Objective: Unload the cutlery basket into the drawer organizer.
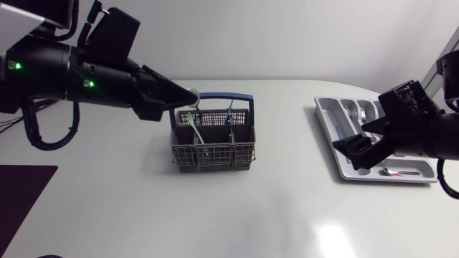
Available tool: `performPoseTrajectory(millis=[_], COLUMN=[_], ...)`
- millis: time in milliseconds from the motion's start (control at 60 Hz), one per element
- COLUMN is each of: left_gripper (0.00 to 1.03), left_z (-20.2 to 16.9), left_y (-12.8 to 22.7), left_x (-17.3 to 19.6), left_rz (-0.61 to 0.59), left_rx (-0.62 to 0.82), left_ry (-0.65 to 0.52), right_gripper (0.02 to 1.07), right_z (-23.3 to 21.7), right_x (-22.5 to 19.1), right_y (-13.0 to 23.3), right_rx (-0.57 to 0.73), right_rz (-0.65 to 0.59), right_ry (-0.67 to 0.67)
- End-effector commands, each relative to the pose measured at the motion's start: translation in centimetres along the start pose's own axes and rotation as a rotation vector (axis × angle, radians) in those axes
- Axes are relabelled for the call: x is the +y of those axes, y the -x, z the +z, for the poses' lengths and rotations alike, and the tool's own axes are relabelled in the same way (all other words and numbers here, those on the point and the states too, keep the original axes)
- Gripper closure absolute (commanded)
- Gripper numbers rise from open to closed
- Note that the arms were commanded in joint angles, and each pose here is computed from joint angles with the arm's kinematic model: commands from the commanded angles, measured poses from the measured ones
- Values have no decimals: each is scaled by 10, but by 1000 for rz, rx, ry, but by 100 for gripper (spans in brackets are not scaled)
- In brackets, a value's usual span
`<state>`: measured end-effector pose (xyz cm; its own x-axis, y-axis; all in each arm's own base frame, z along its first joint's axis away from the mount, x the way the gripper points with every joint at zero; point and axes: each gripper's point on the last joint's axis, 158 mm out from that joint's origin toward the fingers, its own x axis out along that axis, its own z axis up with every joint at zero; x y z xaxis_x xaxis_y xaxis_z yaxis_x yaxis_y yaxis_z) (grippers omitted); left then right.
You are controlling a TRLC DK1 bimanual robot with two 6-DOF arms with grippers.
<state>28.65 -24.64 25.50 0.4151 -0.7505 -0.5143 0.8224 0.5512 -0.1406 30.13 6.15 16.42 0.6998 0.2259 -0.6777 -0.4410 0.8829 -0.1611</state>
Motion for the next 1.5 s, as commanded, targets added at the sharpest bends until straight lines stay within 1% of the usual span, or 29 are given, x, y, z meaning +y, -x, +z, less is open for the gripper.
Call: performPoseTrajectory(millis=[0,250,333,550,683,733,783,867,967,1100,1200,1267,1300,1483], left_gripper=[100,100,100,100,100,100,100,100,100,100,100,100,100,100], left_z=[-16,-45,-47,-53,-61,-65,-69,-69,-68,-67,-66,-67,-68,-68], left_y=[-4,-19,-21,-30,-35,-36,-37,-37,-37,-37,-37,-38,-40,-42], left_x=[-18,-69,-80,-106,-122,-125,-127,-130,-129,-130,-130,-130,-130,-130], left_rz=[-76,-279,-338,-444,-495,-506,-517,-534,-533,-537,-539,-542,-543,-546], left_rx=[33,87,94,123,153,169,183,189,190,194,193,196,198,202], left_ry=[37,-41,-40,-69,-96,-104,-110,-104,-108,-109,-109,-108,-107,-107], right_gripper=[7,7,7,7,9,13,14,22,38,58,67,77,80,80], right_z=[-7,4,6,18,18,16,14,11,7,5,5,6,6,3], right_x=[25,99,120,167,187,196,202,208,217,222,225,226,228,235], right_y=[-3,-1,2,6,8,11,11,11,12,15,16,18,19,22], right_rx=[4,-91,-125,-244,-271,-278,-282,-290,-297,-305,-308,-312,-313,-308], right_rz=[80,304,377,475,550,578,597,623,662,684,694,700,703,725], right_ry=[17,196,242,400,468,500,522,550,570,580,583,584,586,586])
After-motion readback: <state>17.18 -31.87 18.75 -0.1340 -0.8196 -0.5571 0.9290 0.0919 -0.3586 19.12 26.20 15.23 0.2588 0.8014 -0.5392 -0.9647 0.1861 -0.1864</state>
